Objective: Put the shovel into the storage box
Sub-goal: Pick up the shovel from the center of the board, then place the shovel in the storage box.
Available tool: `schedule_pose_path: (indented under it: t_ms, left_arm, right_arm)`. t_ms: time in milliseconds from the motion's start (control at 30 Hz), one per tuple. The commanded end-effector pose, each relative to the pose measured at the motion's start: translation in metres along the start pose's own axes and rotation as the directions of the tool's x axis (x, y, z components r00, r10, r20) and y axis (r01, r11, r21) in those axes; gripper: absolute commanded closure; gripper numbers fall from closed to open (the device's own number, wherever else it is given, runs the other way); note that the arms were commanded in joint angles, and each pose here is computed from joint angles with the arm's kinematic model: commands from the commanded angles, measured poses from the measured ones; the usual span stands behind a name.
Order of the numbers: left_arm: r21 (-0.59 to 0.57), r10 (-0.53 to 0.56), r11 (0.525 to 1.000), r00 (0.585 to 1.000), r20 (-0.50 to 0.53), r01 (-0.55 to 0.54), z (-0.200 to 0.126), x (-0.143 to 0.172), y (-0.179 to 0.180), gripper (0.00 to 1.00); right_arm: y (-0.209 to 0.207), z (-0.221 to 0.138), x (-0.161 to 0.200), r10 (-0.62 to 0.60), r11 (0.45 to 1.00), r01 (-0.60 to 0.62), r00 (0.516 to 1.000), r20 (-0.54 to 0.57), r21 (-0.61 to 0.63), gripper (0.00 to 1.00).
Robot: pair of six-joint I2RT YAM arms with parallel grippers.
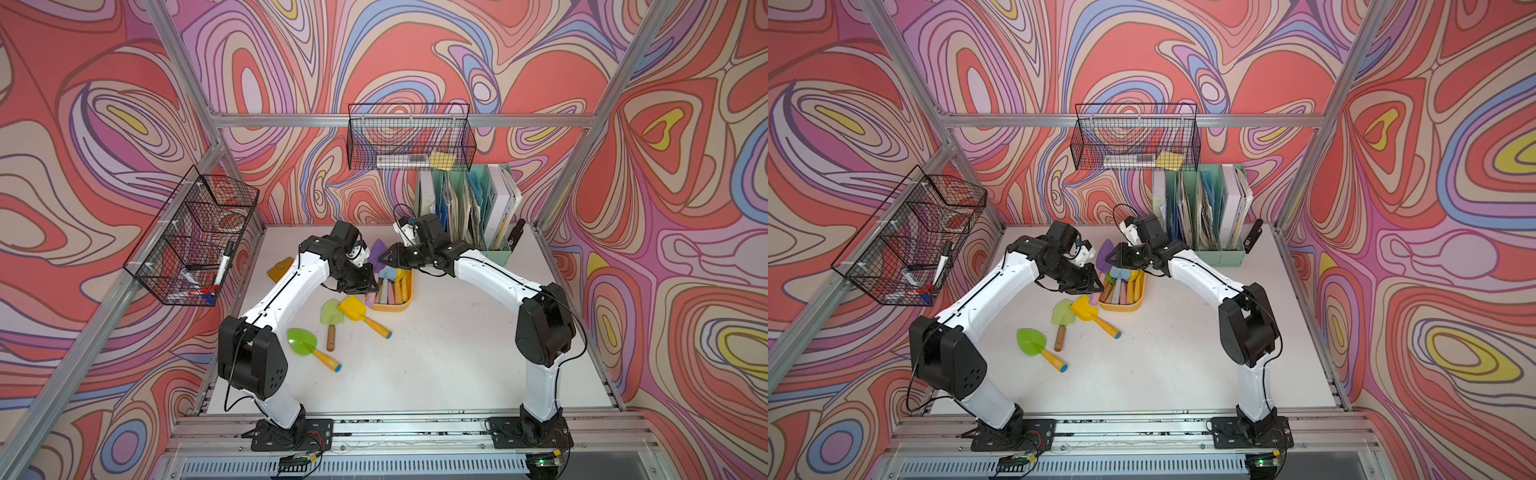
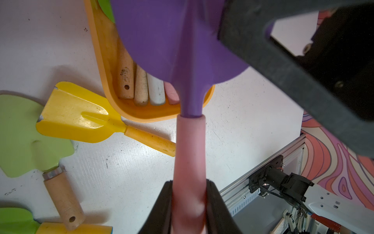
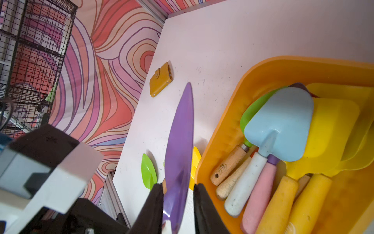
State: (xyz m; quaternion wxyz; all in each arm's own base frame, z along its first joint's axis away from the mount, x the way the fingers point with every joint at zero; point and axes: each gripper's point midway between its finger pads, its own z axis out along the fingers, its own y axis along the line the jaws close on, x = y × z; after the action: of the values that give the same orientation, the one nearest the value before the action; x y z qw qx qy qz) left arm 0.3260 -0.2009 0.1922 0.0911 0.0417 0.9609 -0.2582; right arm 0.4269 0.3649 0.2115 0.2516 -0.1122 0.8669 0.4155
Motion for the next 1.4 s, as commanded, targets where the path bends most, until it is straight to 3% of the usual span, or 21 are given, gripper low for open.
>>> schedule_pose_path:
  t_ms: [0,200,300,433,533,800,1367]
  left_arm:
    - [0.046,0.035,0.998,0.997,0.061,-0.038,-0.018,-0.008,-0.02,0.87]
    - [0.047,0.039,0.998,0.997,0.064,-0.042,-0.017,-0.009,-0.023,0.83]
    - [0.052,0.039,0.998,0.997,0.065,-0.043,-0.017,-0.009,-0.025,0.65]
    - [0.059,0.042,0.997,0.996,0.075,-0.047,-0.02,-0.01,-0.028,0.33]
    - [0.069,0.047,0.996,0.995,0.085,-0.053,-0.023,-0.01,-0.03,0.2]
    - [0.069,0.065,0.995,0.989,0.136,-0.074,-0.038,-0.008,-0.033,0.16]
    - [0.103,0.113,0.984,0.961,0.251,-0.142,-0.062,-0.004,-0.043,0.15]
  right_arm:
    - [0.003,0.001,-0.012,0.001,1.0,0.0,1.0,0.028,-0.023,0.78]
    - [0.001,0.003,-0.013,0.017,1.0,-0.017,0.999,0.029,-0.024,1.0]
    - [-0.001,0.003,-0.013,0.023,1.0,-0.022,0.999,0.029,-0.023,1.0]
    - [-0.003,0.004,-0.013,0.031,0.999,-0.03,0.999,0.029,-0.022,1.0]
    - [-0.007,0.005,-0.015,0.038,0.999,-0.038,0.999,0.029,-0.023,1.0]
    - [-0.032,0.011,-0.023,0.078,0.996,-0.078,0.997,0.013,-0.047,1.0]
    - [-0.1,0.07,-0.022,0.129,0.989,-0.131,0.991,0.039,0.067,1.0]
